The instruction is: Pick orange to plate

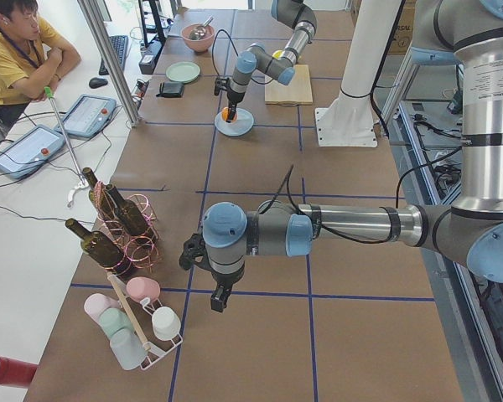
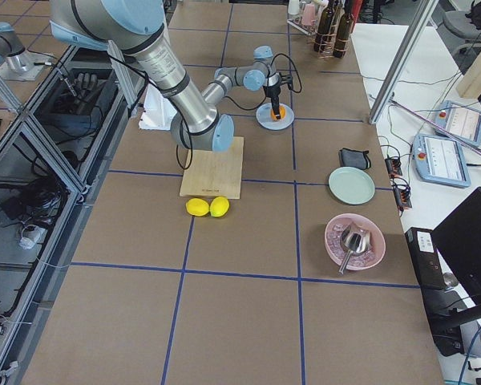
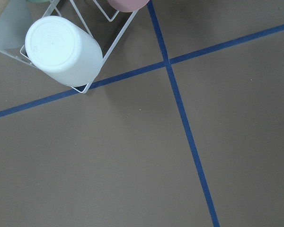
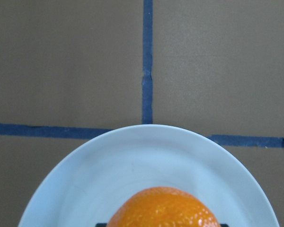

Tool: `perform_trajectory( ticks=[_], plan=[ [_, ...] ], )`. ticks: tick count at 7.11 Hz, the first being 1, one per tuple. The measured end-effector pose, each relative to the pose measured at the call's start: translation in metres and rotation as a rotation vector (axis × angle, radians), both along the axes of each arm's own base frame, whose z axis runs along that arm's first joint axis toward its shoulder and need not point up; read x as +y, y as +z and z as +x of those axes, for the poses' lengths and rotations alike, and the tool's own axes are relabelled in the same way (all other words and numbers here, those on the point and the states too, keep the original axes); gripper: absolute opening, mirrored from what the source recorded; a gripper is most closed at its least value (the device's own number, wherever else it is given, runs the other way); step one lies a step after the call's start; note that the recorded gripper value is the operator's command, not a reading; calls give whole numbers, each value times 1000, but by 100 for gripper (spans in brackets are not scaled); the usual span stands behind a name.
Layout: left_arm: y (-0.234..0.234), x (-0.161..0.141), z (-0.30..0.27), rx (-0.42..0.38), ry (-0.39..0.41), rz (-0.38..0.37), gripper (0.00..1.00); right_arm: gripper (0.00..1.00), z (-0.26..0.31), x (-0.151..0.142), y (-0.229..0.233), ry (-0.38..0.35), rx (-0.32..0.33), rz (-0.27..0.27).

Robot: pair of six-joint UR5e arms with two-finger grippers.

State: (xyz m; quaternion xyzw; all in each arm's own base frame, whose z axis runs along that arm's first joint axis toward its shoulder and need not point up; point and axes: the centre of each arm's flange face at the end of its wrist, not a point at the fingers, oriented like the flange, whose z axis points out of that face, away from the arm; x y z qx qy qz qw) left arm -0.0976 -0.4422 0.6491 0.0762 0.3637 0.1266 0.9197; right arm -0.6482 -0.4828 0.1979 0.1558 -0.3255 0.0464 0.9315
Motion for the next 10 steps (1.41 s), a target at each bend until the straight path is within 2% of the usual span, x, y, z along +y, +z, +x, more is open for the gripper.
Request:
perform_trajectory(
  ticks=[1,4,6,8,10],
  plan=[
    [0,0,0,0,0,-1,100,100,-2,3,1,-2,2,2],
    [1,0,0,1,0,-2,100,100,-4,5,-3,5,-8,-3],
    [0,0,0,1,0,-1,100,100,25,-16,-24,-1,-44,-3],
    [-2,-1,0,-1,1,3,100,100,119,-58,-33,-97,-37,-22],
    [0,0,0,0,2,-6,100,100,272,-86,8,-258,11,25]
  ],
)
